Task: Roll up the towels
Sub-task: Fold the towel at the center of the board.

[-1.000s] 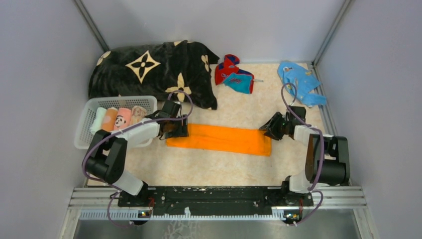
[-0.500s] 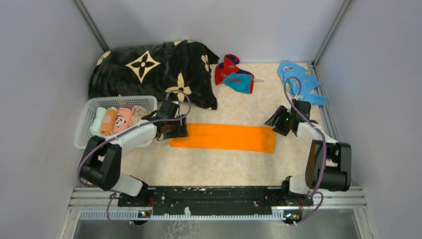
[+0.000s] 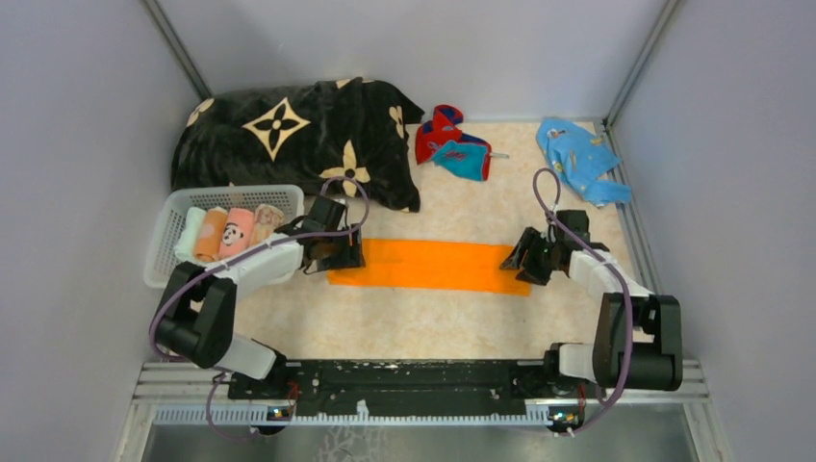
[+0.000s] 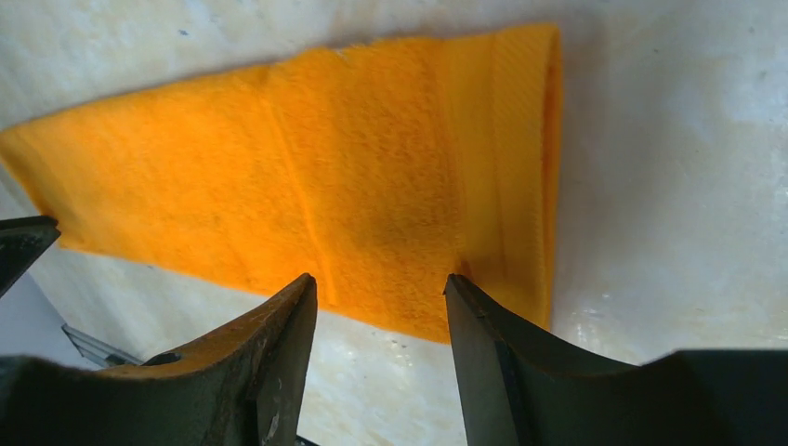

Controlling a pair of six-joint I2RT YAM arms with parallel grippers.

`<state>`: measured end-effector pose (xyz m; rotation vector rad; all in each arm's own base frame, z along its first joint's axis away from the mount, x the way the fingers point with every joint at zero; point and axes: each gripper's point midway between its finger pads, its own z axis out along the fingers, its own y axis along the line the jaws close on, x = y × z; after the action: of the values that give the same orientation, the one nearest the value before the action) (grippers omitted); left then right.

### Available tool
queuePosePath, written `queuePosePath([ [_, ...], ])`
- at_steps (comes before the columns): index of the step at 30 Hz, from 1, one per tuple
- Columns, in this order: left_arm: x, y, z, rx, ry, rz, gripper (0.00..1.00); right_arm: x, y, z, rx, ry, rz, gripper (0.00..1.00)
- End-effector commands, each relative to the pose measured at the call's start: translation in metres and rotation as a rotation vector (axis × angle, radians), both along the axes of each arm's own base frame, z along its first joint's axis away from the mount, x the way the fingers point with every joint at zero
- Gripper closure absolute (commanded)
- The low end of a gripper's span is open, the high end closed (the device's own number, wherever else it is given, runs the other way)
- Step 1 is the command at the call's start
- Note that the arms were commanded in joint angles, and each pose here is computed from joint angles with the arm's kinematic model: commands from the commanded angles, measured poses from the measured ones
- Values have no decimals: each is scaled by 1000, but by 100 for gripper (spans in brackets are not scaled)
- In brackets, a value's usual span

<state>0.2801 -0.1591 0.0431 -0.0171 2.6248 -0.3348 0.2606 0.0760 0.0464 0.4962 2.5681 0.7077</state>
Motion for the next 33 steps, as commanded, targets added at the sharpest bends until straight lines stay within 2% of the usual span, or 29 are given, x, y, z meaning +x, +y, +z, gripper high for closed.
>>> queuePosePath([
  [1, -8, 1, -19, 11, 44, -4, 29, -11, -18, -23, -66, 94, -39, 46],
  [6, -19, -5, -24, -40, 54, -11, 29, -1, -65, -42, -202, 99, -209, 45],
  [10, -25, -13, -21, -98, 63, -20, 29, 10, -79, -43, -238, 85, -272, 45],
  [14, -25, -27, -5, -174, 36, -39, 29, 24, -76, -25, -220, 27, -239, 46],
  [19, -11, -30, 30, -193, -55, -56, 27, 38, -71, 19, -224, -103, -154, 46],
  [24, 2, -24, 66, -144, -158, -88, 25, 39, -90, 40, -362, -115, -176, 46],
  [28, 8, -11, 92, -92, -238, -93, 24, 36, -104, 25, -449, -42, -177, 50],
  [33, 7, 9, 129, -35, -326, -95, 23, 38, -101, 6, -480, 34, -132, 53],
])
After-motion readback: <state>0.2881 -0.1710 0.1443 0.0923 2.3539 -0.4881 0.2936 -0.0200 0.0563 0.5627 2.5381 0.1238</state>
